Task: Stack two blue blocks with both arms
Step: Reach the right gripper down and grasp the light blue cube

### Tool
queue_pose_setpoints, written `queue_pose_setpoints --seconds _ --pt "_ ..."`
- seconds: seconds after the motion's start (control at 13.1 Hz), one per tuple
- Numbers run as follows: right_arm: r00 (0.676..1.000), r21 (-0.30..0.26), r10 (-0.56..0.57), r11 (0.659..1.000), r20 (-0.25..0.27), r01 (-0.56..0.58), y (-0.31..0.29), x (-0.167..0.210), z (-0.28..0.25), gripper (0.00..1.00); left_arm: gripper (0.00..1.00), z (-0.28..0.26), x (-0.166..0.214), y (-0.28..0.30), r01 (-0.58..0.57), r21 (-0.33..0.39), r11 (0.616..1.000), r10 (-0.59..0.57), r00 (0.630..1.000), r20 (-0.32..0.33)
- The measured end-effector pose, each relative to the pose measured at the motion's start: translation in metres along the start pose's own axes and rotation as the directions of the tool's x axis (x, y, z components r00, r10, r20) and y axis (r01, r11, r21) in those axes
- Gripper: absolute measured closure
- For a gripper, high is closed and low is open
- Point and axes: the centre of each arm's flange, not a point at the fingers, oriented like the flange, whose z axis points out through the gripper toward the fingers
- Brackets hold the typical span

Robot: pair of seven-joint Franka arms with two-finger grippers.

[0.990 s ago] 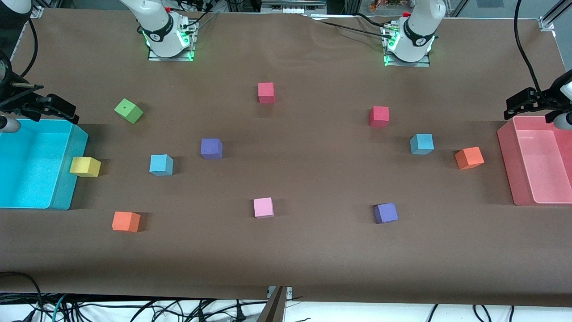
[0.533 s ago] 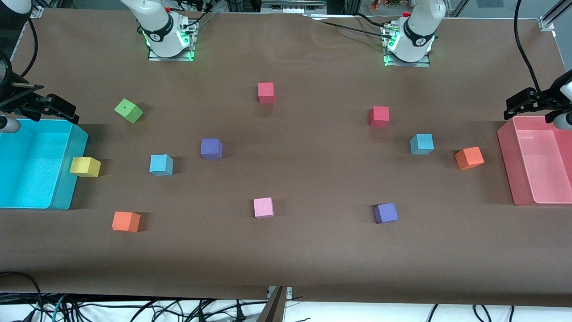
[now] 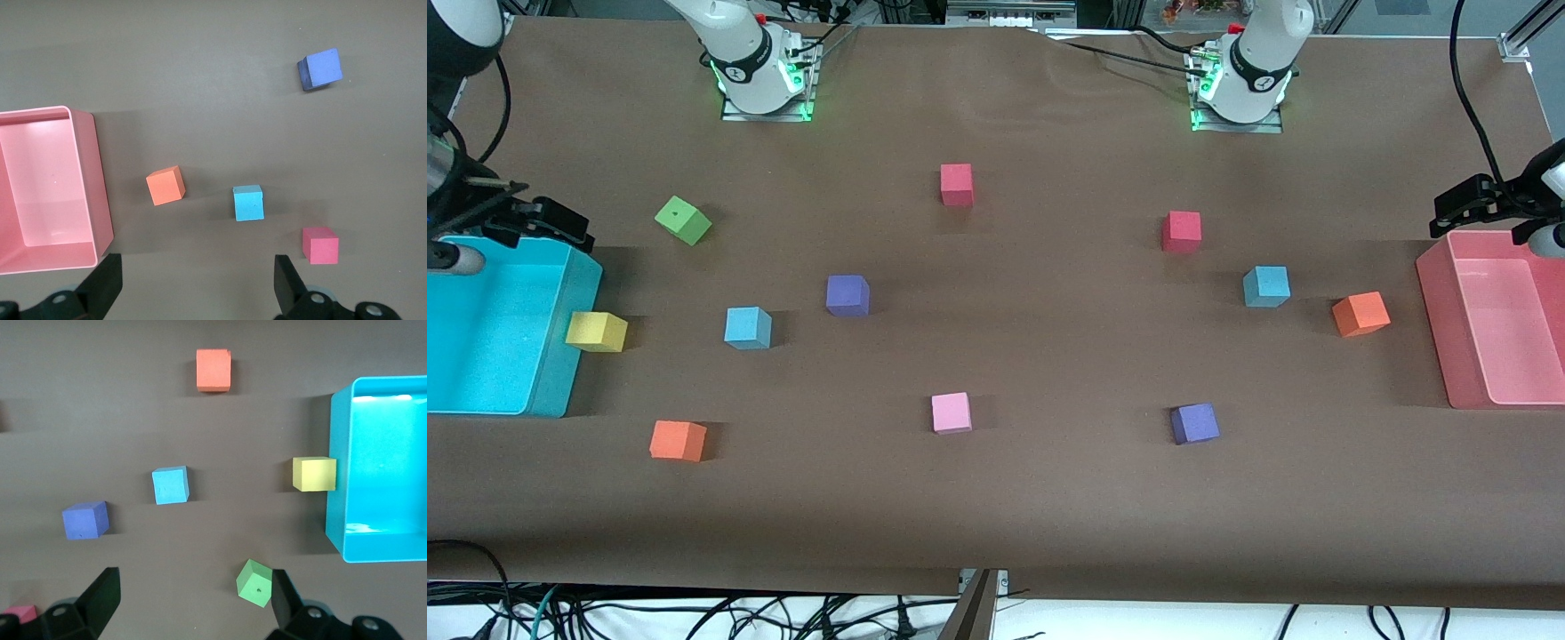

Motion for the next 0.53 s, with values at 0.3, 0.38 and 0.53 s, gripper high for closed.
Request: queue_pose_setpoints --seconds 0.3,0.38,0.53 --pt "0.992 -0.005 -0.052 0.999 0.114 0.053 -0.032 0.024 0.070 0.00 0.00 0.000 0.000 0.000 0.000 0.000 1.000 0.000 1.000 -0.001" --pt "0.988 -0.006 -0.063 0.998 0.139 0.064 -0.040 0.031 0.091 0.00 0.00 0.000 0.000 0.000 0.000 0.000 1.000 0.000 1.000 -0.001" --pt "0.982 -0.008 -0.080 0.997 0.172 0.083 -0.053 0.043 0.129 0.00 0.00 0.000 0.000 0.000 0.000 0.000 1.000 0.000 1.000 -0.001"
